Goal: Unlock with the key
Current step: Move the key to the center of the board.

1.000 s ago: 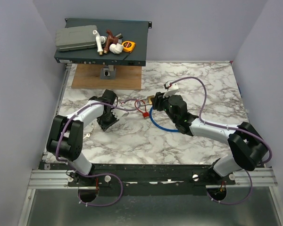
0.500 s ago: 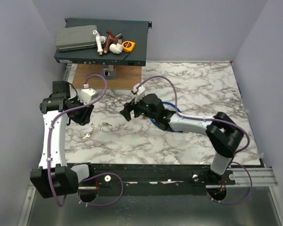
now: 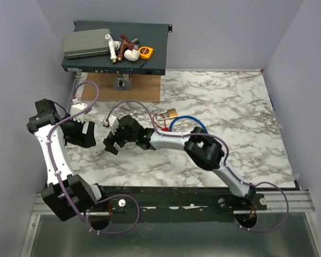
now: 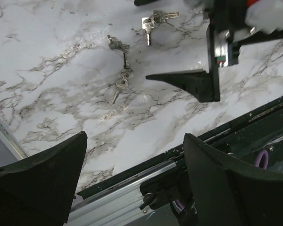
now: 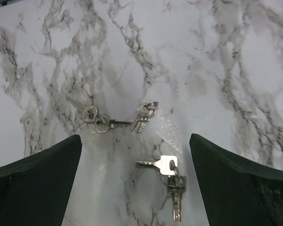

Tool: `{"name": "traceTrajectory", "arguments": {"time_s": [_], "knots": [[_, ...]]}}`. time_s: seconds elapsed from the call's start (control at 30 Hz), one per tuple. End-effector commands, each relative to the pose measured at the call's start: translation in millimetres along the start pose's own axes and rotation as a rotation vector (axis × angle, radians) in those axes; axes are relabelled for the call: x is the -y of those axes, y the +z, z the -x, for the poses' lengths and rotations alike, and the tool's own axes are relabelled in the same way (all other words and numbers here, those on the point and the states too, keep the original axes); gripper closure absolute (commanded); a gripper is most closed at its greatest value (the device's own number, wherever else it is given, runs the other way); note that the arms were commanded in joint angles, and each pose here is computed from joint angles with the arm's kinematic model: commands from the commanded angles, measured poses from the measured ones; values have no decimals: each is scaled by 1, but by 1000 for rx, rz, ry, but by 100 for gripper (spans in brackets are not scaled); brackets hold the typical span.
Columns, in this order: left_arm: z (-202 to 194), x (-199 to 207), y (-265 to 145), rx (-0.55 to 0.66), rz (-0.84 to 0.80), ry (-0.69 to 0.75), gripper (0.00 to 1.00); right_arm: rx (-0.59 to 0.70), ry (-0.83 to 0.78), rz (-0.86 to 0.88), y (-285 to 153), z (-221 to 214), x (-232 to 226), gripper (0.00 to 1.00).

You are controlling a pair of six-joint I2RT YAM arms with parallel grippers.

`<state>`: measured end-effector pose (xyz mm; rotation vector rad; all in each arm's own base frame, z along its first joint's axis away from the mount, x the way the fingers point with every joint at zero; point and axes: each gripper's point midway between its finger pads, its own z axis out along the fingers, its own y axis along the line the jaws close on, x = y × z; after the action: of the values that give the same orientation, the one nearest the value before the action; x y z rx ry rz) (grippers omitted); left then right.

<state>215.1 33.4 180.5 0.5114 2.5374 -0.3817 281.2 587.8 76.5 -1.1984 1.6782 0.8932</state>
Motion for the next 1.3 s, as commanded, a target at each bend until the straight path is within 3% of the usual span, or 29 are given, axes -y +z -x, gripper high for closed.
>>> {"name": "traceTrajectory", "arguments": {"time_s": [0.0, 0.5, 0.7, 0.83, 1.03, 1.27], "knots": [[19, -11, -12, 94, -12, -25, 17, -72, -47, 92, 21, -21, -19, 0], [30, -43, -27, 105, 12, -78, 17, -111, -84, 156, 60, -54, -38, 1], [31, -45, -26, 101, 2, -78, 19, -135, -96, 123, 63, -71, -36, 9], [28, -43, -25, 93, -2, -72, 22, -154, -115, 101, 61, -83, -37, 27], [24, -41, -28, 88, 15, -50, 23, -168, -168, 20, 54, -95, -32, 75], [20, -37, -32, 86, 28, -34, 23, -166, -185, -120, 24, -103, -12, 99]]}}
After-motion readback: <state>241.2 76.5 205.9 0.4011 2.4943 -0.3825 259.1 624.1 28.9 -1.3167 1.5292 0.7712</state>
